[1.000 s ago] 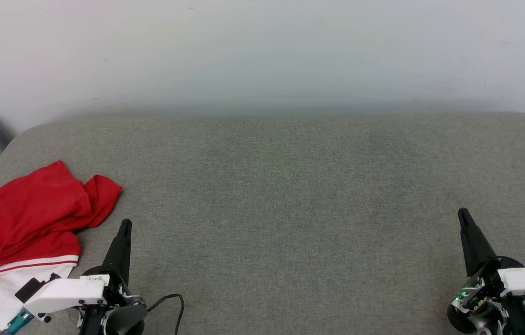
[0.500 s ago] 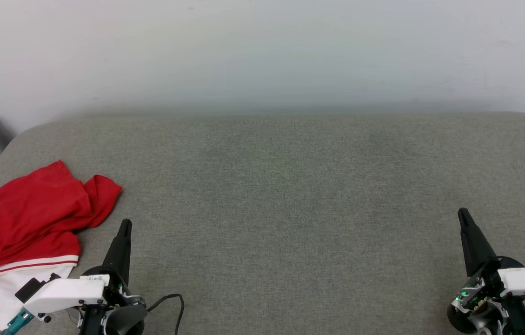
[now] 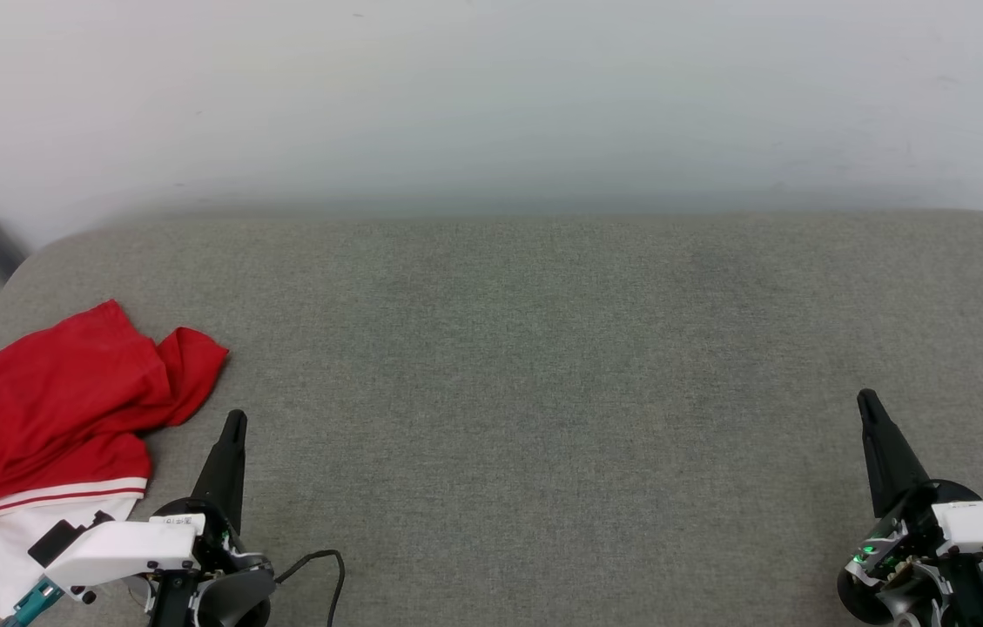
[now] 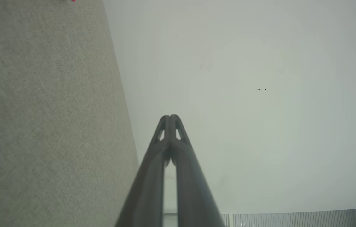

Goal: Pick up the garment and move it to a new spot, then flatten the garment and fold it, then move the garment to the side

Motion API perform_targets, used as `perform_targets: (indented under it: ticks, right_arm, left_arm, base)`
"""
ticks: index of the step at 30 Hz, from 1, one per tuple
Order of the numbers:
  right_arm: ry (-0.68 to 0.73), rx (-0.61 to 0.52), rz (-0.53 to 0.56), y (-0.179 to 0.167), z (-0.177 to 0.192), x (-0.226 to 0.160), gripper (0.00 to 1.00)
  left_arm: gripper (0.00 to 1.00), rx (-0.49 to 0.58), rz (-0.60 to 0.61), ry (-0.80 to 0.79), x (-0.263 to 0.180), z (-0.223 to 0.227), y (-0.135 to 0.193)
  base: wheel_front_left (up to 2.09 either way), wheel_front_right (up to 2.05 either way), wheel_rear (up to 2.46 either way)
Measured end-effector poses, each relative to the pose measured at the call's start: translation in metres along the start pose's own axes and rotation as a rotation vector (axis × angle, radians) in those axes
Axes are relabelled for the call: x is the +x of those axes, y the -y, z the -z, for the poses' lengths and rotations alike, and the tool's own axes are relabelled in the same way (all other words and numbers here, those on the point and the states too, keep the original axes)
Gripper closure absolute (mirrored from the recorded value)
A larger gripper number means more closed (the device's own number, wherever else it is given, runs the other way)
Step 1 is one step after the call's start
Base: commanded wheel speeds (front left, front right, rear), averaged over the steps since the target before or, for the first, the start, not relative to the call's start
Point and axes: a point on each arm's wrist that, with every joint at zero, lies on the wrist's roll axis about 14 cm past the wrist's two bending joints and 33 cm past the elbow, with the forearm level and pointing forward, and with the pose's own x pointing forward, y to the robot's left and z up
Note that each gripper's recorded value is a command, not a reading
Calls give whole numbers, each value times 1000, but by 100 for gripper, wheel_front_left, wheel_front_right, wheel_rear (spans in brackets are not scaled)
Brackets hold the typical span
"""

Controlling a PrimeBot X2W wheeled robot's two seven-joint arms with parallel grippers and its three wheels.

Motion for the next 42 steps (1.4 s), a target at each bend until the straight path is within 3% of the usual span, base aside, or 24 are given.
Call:
perform_targets:
  ticks: [12,13,19,32,42]
  right_arm:
    - [0,0,0,0,0,0,100]
    - [0,0,1,0,0,0,0]
    - [10,4,63,21,-1,-10,0]
    - [19,-46,22,8,5,-7,0]
    - [12,-182,1,1,8,-4,0]
  left_arm:
    - [100,0,0,0,0,0,0]
    - [0,0,-1,0,0,0,0]
    - [0,-6,-68,1,-10,3,-23]
    - [0,30,-27,1,-8,14,-10]
    - [0,112,26,24,-6,13,8]
  base:
    - [0,0,0]
    - [0,0,0]
    - [0,0,0]
    - [0,0,0]
    - [0,0,0]
